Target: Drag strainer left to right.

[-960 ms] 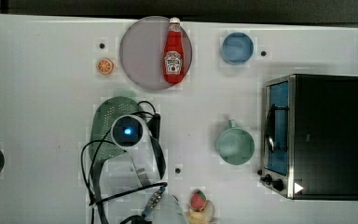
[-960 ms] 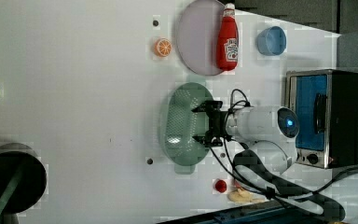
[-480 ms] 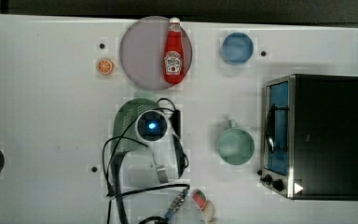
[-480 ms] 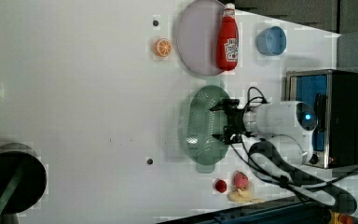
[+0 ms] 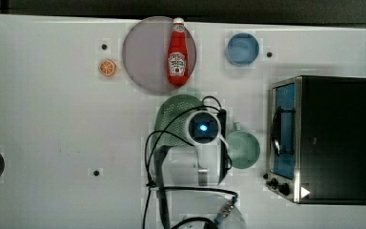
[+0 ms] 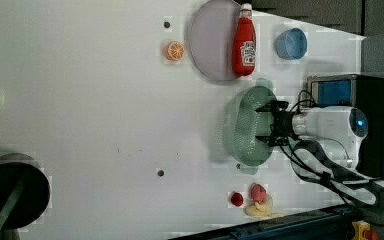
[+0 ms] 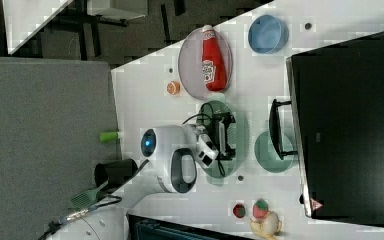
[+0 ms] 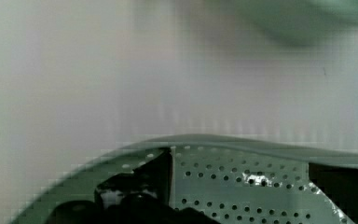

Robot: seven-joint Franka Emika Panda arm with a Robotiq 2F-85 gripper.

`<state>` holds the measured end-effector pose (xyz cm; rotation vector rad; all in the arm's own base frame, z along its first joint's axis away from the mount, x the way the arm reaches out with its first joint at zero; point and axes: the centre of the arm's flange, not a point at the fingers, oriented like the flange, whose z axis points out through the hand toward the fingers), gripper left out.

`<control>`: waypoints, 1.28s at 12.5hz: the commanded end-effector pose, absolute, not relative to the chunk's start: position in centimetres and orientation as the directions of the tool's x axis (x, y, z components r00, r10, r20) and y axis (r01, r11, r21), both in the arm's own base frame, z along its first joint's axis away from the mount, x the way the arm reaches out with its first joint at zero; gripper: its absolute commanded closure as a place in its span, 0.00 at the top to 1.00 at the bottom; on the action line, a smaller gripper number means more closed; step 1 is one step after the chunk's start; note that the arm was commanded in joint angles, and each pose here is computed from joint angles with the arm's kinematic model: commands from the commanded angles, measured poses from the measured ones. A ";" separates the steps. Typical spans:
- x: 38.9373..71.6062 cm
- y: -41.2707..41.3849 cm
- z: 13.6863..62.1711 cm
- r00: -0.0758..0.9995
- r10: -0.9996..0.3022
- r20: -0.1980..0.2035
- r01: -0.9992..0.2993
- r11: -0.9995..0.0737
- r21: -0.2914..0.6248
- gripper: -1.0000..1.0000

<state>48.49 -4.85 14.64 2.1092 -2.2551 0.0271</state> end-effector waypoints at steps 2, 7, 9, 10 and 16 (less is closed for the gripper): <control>48.4 -8.7 15.7 -0.032 -0.997 0.070 -0.999 0.033 0.019 1.00; 48.7 -9.7 16.1 0.019 -0.997 0.075 -1.000 -0.018 0.012 1.00; 49.6 -8.4 17.7 0.119 -0.990 0.073 -0.993 -0.120 -0.006 1.00; 49.8 -7.6 18.9 0.170 -0.983 0.071 -0.985 -0.170 0.003 1.00; 51.5 -3.3 33.7 0.339 -0.938 0.079 -0.936 -0.328 0.125 1.00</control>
